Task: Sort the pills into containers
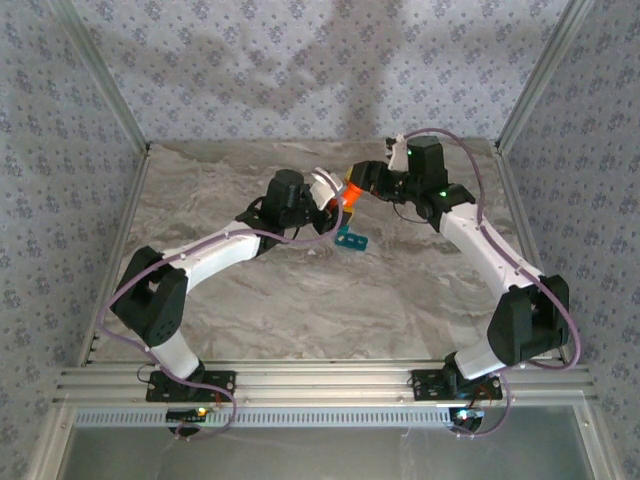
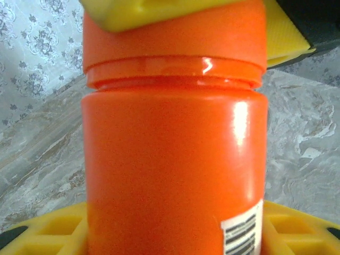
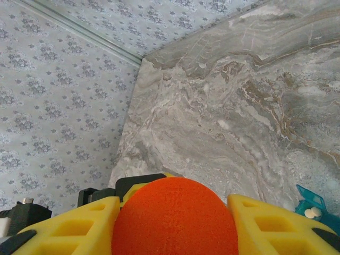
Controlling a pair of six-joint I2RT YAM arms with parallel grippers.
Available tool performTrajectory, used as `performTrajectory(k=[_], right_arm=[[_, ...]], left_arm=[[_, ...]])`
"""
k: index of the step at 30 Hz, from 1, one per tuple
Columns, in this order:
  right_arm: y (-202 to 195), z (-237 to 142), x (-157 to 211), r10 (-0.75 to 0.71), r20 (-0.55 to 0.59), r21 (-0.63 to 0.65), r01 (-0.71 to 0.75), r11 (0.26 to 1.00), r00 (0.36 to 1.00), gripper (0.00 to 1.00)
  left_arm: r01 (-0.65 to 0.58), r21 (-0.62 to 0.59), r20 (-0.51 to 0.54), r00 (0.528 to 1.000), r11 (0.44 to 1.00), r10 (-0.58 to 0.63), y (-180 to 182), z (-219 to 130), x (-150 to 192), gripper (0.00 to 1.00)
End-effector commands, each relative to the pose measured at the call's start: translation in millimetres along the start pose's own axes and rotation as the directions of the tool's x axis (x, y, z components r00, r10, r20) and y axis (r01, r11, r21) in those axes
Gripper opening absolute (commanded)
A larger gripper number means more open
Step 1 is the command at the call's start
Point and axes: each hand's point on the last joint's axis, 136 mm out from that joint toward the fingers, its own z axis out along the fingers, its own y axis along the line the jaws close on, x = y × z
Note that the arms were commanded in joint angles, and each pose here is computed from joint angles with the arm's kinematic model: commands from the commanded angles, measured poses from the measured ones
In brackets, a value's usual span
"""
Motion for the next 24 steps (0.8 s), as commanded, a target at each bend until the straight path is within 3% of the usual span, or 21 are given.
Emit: performTrajectory(k=[1,3,7,10,17,24], right_arm=[[5.1,-10.0,-22.4,-0.002,0.054,0.013,0.001,1.000,0.999,0.47],[10.4,-14.6,-30.4,-0.012,0.067,-0.001,0.012,1.000,0.998,0.51],[22.1,-26.0,-44.4,-0.036,0.084,-0.028,0.039,0.999,0.996,0.75],[26.7,-34.4,-48.2,-0.050,0.089,-0.044,0.054,0.998,0.995,0.83],[29.0,-57.9,-58.0,-0.125,0.106,-0.098,0.135,0.986,0.986,0.89],[22.4,-51.1,-38.2,-0.260,-0.049,-0.205,0.245,0.947,0.964,0.88]], left_arm=[[-0.068,0.109,0.199,0.979,0.992,0.045,-22.2,-16.8,-56.3,0.00],[-0.060,0.121,0.195,0.980,0.991,0.036,-20.8,-16.8,-54.4,0.00],[-0.044,0.145,0.188,0.982,0.988,0.016,-18.6,-17.2,-51.2,0.00],[-0.035,0.161,0.183,0.983,0.986,0.005,-16.5,-18.5,-49.1,0.00],[-0.013,0.258,0.158,0.987,0.966,-0.028,-16.7,-25.5,-48.3,0.00],[0.037,0.396,0.093,0.992,0.918,-0.080,-17.7,-31.7,-47.2,0.00]])
